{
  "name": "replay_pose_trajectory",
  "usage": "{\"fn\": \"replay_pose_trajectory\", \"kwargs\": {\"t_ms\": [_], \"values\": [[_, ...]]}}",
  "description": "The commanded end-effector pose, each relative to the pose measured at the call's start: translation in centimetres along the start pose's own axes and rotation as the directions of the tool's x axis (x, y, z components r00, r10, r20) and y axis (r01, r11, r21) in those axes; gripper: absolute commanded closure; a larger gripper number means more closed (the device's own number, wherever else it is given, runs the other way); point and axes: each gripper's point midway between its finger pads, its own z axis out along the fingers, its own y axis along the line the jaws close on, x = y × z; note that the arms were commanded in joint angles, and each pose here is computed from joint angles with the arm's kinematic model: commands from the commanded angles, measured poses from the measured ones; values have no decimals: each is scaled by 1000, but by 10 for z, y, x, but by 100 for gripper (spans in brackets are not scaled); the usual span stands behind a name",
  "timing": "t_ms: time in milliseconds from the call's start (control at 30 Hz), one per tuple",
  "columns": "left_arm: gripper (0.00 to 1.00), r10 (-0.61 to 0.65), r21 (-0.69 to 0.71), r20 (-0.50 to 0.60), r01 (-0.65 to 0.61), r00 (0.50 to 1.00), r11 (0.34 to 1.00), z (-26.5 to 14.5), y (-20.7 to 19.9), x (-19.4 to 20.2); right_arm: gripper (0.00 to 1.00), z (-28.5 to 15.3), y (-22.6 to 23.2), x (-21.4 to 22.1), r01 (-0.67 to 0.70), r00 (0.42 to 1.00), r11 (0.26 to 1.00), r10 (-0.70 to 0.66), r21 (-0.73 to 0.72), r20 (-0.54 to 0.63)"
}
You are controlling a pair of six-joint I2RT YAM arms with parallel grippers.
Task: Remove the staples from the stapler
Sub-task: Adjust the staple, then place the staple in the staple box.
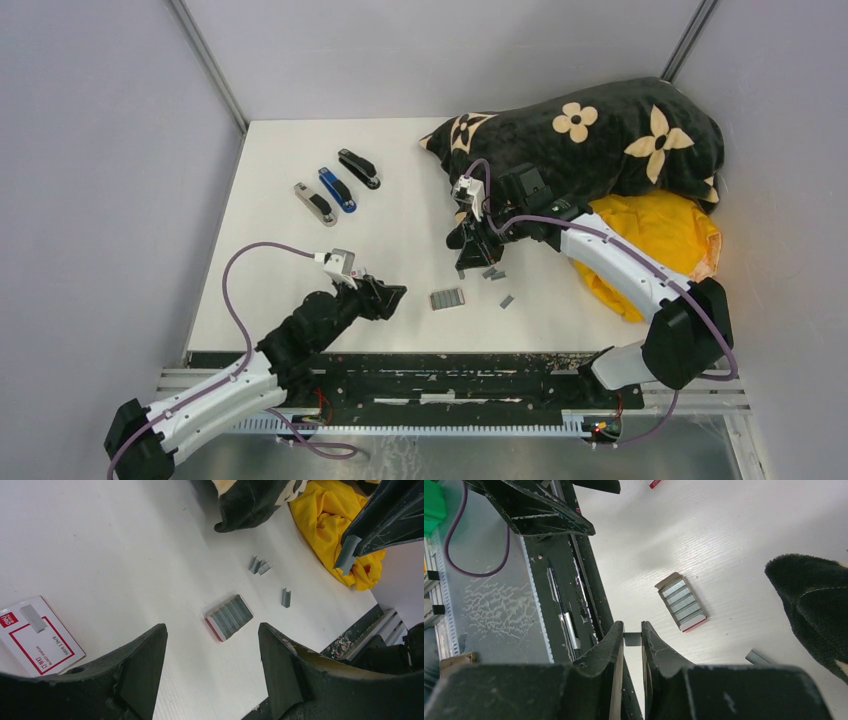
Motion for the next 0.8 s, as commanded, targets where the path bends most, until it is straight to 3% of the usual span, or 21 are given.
{"fn": "replay_pose_trajectory", "kwargs": {"t_ms": [0, 267, 500, 767], "values": [[26, 35, -23, 67, -34, 997, 999, 2, 5, -14, 79, -5, 0, -18, 65, 997, 998, -65, 22, 30], [22, 36, -58, 83, -31, 996, 998, 6, 11, -15, 79, 2, -4, -12, 54, 999, 998, -54, 42, 0], [0, 17, -109, 171, 2, 985, 994, -1, 26, -24, 79, 5, -11, -9, 43, 999, 997, -41, 71, -21], [1, 41, -166, 221, -3, 975, 986, -5, 41, -27, 79, 9, -21, -6, 28, 997, 994, -20, 109, -73]]}}
